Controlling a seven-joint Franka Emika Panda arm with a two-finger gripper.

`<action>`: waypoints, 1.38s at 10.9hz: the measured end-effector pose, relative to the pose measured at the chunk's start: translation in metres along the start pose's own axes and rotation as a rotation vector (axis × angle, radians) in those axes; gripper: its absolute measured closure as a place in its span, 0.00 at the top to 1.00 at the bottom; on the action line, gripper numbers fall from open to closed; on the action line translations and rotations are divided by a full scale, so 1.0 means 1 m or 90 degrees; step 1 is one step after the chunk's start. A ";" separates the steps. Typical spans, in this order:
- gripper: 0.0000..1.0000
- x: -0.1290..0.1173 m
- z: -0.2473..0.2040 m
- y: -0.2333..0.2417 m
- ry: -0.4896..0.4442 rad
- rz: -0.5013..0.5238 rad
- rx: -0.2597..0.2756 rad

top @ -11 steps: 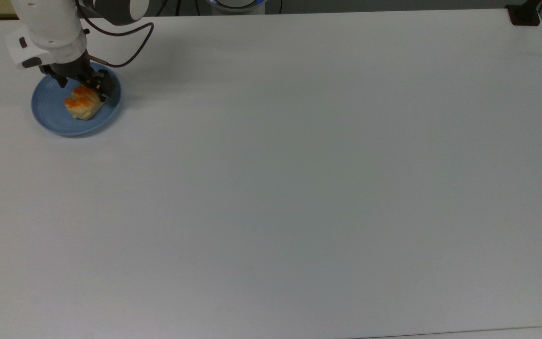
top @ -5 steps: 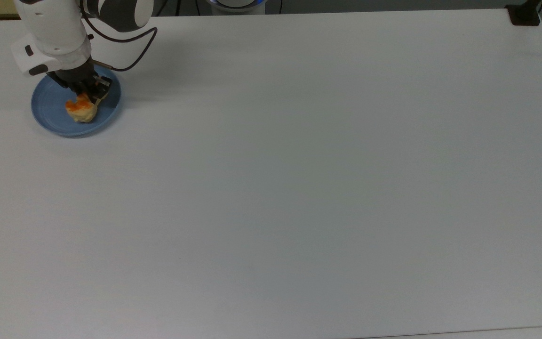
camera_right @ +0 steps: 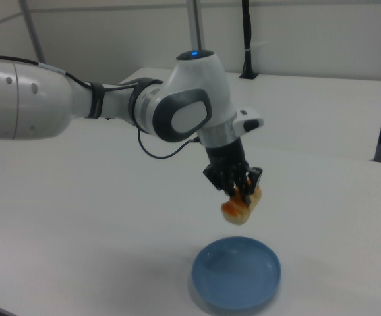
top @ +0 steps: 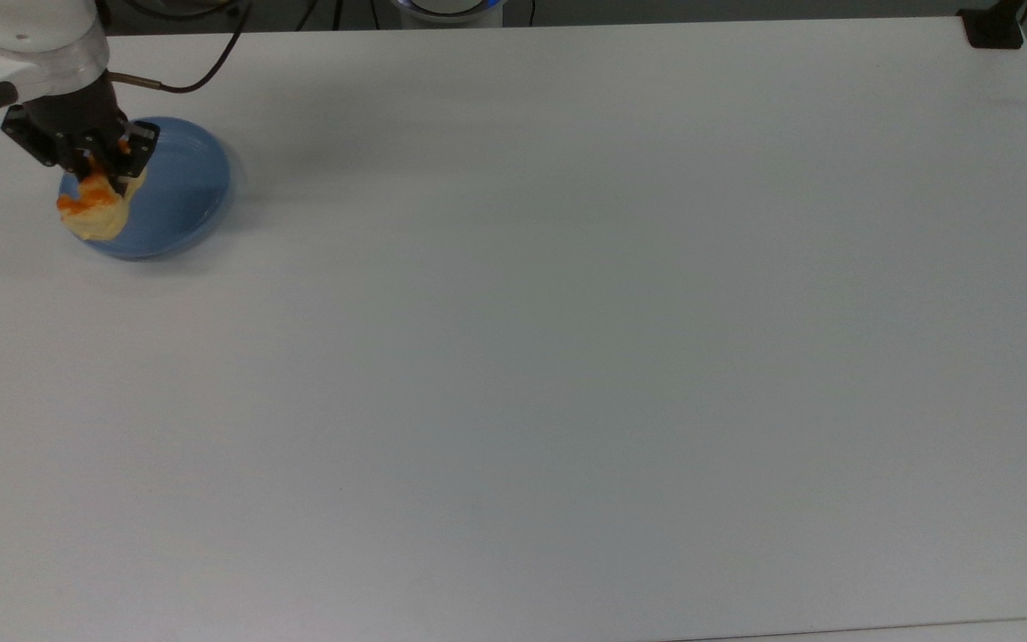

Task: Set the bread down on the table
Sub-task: 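Carry the bread off the plate and lower it onto the table, then open the gripper to release the bread and raise it away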

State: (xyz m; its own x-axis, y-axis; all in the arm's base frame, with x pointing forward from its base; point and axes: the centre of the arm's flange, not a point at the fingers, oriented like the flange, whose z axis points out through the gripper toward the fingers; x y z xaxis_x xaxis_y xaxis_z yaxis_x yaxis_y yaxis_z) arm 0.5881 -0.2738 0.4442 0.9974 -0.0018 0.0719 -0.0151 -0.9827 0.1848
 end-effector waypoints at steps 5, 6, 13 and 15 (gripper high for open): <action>0.34 0.083 0.056 -0.008 0.041 -0.006 -0.023; 0.35 0.095 0.085 -0.016 0.055 -0.005 -0.037; 1.00 0.115 0.072 -0.020 0.121 0.041 -0.052; 1.00 0.098 -0.008 -0.028 0.113 0.118 -0.002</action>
State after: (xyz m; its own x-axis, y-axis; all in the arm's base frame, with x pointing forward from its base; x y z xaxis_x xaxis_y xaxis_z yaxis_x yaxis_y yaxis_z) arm 0.6854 -0.2453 0.4541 0.9497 -0.1486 0.2758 -0.1966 -0.9681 0.1555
